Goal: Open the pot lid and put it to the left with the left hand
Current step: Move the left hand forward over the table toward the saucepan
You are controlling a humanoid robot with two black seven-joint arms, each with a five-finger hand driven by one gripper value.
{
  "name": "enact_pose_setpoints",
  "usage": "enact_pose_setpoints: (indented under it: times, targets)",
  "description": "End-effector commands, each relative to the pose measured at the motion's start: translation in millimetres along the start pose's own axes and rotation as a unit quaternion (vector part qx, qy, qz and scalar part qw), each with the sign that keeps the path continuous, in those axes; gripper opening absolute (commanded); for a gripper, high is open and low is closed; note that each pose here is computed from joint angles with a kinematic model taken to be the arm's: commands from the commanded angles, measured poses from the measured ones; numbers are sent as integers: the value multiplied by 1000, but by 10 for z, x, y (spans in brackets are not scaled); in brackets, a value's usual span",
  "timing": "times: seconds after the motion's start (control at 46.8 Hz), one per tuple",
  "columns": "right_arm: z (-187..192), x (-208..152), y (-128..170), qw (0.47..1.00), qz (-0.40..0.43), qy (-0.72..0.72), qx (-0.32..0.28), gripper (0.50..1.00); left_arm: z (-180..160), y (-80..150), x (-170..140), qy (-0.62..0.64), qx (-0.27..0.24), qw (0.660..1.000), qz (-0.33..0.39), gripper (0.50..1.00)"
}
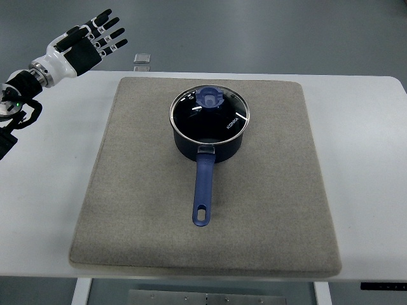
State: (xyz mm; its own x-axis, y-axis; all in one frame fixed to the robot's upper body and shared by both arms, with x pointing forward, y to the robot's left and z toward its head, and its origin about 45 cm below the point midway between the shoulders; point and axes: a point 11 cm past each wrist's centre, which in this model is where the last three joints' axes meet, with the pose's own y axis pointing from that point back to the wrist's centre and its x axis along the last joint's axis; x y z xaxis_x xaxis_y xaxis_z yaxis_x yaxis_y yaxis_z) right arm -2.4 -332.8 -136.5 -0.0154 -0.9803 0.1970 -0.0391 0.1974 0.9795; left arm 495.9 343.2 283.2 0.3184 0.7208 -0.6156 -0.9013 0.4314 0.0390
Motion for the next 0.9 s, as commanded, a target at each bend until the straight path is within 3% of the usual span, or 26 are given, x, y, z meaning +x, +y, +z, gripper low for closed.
enact_pose_setpoints:
  times: [0.0,0.235,0.491,0.683,0.875]
  targets:
    - [0,0,0,1000,0,0,0,915,-1,-8,-12,-9,5,1000,-1,996]
    - [0,1,0,1000,1,0,0,915,174,68,45,-140,49,989,22,994]
    - [0,0,0,1000,0,0,0,915,257,109,65,-242,57,968,27,994]
    - [0,1,0,1000,1,0,0,915,396,82,-25,-349,95,932,25,994]
    - [-1,1,0,1000,1,-1,0,915,581,66,-331,-470,107,876,-18,994]
